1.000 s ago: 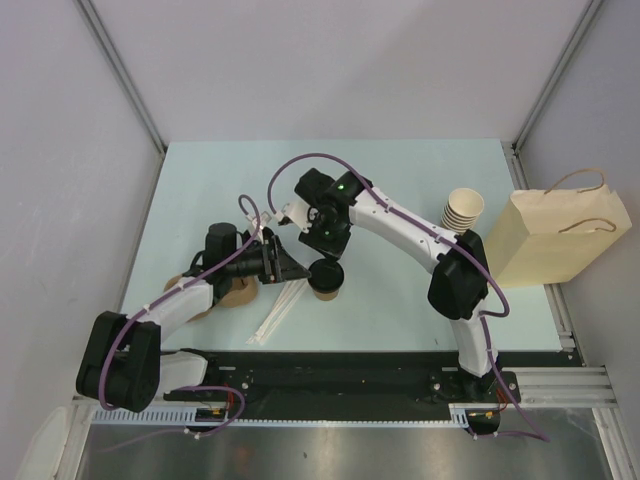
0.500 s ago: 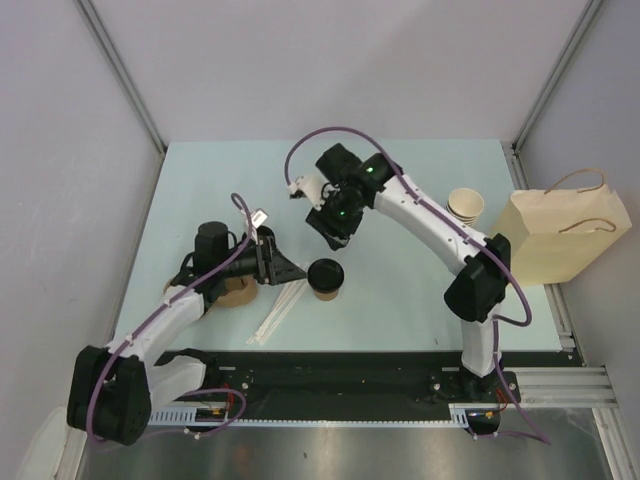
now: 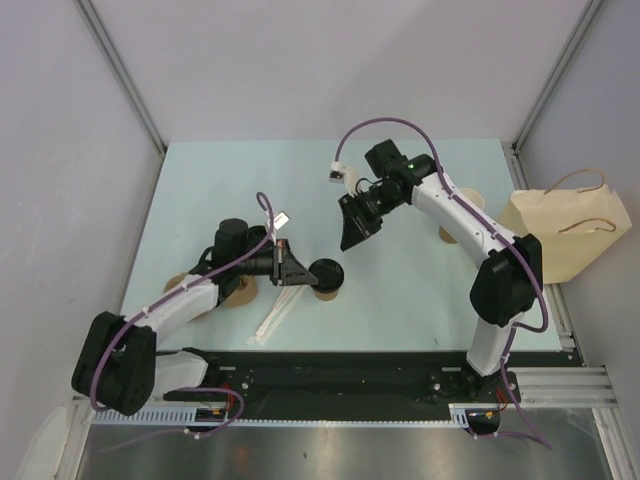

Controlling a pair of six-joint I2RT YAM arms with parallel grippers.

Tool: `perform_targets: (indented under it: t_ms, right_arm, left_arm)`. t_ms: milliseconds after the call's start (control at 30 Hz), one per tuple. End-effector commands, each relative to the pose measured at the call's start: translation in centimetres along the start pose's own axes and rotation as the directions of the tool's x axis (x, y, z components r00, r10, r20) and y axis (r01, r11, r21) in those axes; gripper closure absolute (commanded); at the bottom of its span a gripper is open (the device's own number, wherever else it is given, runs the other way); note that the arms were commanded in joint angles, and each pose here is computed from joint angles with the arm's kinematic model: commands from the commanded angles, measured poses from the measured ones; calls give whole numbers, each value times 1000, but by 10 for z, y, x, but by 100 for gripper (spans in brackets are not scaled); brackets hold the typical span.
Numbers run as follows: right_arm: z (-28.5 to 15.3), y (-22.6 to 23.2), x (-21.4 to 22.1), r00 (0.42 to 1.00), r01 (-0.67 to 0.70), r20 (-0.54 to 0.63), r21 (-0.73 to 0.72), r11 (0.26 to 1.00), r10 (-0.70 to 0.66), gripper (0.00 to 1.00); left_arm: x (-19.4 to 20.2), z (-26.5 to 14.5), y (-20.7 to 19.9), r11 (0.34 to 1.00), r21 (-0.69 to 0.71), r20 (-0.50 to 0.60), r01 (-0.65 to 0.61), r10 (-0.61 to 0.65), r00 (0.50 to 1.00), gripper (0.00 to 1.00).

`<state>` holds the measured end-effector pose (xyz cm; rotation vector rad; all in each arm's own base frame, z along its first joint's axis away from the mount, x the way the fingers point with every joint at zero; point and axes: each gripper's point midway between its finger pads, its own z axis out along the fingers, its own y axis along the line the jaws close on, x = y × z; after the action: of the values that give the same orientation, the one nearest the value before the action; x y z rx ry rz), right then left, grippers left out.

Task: Pack the takeout coffee

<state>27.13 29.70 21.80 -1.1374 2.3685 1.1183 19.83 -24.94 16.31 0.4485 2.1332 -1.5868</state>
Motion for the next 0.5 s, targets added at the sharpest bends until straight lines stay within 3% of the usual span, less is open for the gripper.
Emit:
perform_targets:
  t_ms: [0, 167, 467]
  right_arm:
    - [7, 21, 1, 996, -72, 44, -164, 984, 81, 88]
    - [18, 20, 9, 987, -145, 28, -219, 965, 155, 100]
    - [40, 11, 12, 976, -213, -15, -254, 943, 217, 100]
  left_arm:
    - [-23, 9, -17, 995, 72, 19, -62, 61, 998, 100]
    - [-21, 20, -2, 999, 28, -14, 19, -19, 1000, 100]
    - [-27, 32, 24, 997, -38, -21, 73, -74, 997, 100]
